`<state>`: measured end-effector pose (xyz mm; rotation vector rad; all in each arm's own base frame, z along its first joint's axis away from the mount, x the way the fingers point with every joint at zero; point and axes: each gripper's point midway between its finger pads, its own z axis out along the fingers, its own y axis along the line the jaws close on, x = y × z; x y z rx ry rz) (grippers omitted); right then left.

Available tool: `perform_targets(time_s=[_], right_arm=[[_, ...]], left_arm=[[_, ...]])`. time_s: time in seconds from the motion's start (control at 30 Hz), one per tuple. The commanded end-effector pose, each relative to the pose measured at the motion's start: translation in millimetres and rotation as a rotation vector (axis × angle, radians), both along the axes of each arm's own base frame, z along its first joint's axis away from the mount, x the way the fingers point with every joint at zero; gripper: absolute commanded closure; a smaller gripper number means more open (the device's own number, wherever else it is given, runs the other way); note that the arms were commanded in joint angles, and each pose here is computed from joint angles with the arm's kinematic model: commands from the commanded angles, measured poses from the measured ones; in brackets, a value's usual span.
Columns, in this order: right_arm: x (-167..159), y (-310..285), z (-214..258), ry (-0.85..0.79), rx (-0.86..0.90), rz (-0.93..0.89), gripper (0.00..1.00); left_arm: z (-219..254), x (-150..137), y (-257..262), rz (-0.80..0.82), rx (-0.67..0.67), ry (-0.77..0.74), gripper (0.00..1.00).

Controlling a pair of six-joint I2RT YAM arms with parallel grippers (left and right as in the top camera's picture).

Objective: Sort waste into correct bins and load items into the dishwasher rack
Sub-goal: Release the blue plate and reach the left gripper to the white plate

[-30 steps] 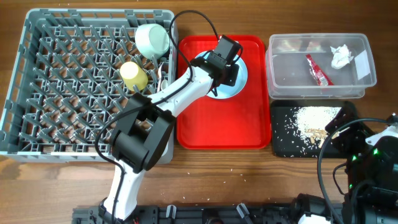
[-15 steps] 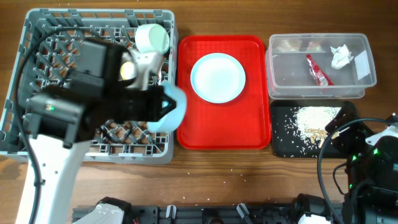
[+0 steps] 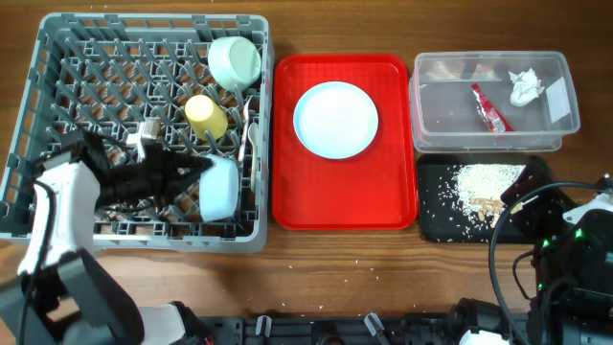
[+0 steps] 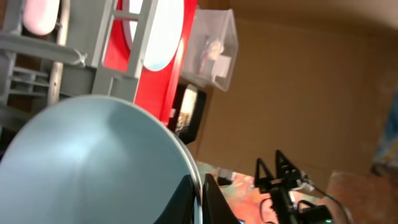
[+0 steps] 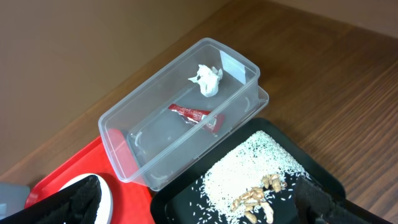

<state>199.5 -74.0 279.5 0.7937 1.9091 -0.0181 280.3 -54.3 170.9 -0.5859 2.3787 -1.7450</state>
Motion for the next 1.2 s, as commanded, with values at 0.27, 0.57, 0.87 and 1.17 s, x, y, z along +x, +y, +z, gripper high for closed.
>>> perform_targets(time_s=[0.27, 0.57, 0.87, 1.17], right_arm=[[-0.5, 0.3, 4.9, -0.018, 0.003, -0.001, 0.0], [-0.5, 0.3, 4.9, -0.018, 0.003, -0.001, 0.0], [-0.5, 0.3, 4.9, -0.018, 0.004, -0.002, 0.0], [-0.5, 0.3, 4.9, -0.018, 0.003, -0.001, 0.01]], left_arm=[[5.4, 12.0, 102.9, 0.215, 0.233, 0.025, 0.0], [97.6, 16.8, 41.0, 0.115, 0.533, -0.233, 0.0], [51.0, 74.2, -188.7, -0.152, 0.854, -0.522, 0.64], [-102.5, 118.1, -297.2, -0.176, 1.063, -0.641, 0.59]])
